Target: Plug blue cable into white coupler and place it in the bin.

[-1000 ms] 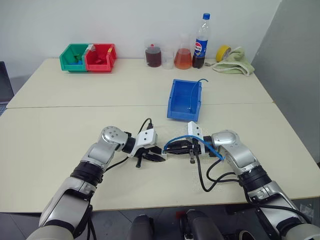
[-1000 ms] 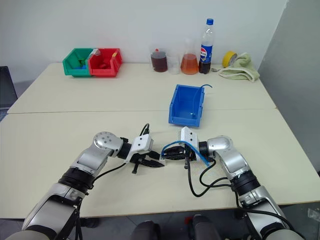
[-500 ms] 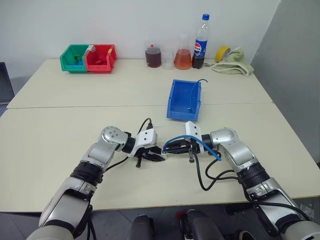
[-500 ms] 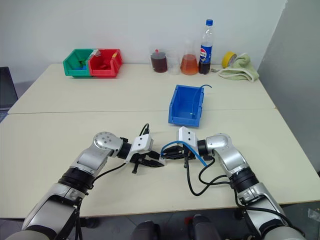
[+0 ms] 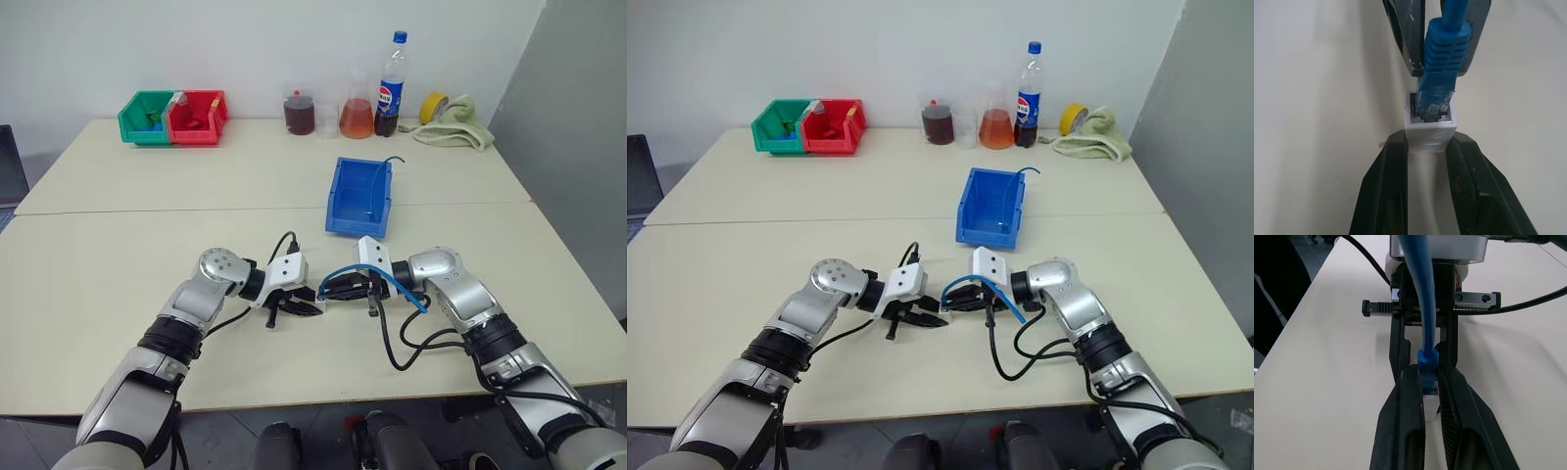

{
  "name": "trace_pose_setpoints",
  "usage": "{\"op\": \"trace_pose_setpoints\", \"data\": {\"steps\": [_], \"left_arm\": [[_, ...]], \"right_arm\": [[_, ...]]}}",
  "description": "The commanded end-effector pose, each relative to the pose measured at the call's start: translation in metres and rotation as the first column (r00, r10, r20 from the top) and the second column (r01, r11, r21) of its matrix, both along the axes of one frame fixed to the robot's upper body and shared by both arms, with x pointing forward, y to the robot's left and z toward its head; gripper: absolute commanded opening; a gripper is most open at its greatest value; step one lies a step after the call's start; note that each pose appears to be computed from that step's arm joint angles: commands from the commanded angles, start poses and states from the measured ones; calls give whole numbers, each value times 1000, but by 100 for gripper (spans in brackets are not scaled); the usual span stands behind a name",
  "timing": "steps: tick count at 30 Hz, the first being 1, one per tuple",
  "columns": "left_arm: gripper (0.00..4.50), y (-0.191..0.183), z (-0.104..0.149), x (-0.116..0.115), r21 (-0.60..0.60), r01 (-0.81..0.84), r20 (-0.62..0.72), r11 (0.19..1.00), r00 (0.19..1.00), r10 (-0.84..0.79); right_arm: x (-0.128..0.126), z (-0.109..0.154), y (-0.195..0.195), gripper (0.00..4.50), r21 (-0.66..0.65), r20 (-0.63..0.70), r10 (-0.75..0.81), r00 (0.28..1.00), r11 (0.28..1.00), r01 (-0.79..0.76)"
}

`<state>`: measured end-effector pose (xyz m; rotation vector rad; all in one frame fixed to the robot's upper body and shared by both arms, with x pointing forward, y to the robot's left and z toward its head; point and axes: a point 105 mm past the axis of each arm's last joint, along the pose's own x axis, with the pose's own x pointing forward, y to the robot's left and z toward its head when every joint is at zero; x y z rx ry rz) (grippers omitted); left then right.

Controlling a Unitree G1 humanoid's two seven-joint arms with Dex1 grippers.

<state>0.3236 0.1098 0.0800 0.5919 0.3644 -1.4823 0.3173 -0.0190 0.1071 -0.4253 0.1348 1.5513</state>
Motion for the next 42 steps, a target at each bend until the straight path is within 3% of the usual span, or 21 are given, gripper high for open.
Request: {"op": "trace_pose_setpoints", "data": {"steps": [1,21,34,36,42], "left_arm": [[79,-2,12,3,-35,2,37,999,999,-1],[79,-3,12,4,-36,2,48,999,999,0],[79,-3,13,5,-40,-3,57,999,998,6],[148,-4,15,6,-55,-8,65,998,998,11],[264,-2,19,7,-70,-15,72,997,997,20]], "right_arm": [[-3,-38,-13,16,-149,-76,-34,997,989,22],[-11,-54,-18,16,-220,-149,-33,988,975,-1],[-8,-52,-16,16,-211,-143,-39,989,977,8],[-7,-50,-16,16,-206,-141,-44,989,978,14],[-4,-47,-15,16,-191,-133,-53,990,981,27]]}}
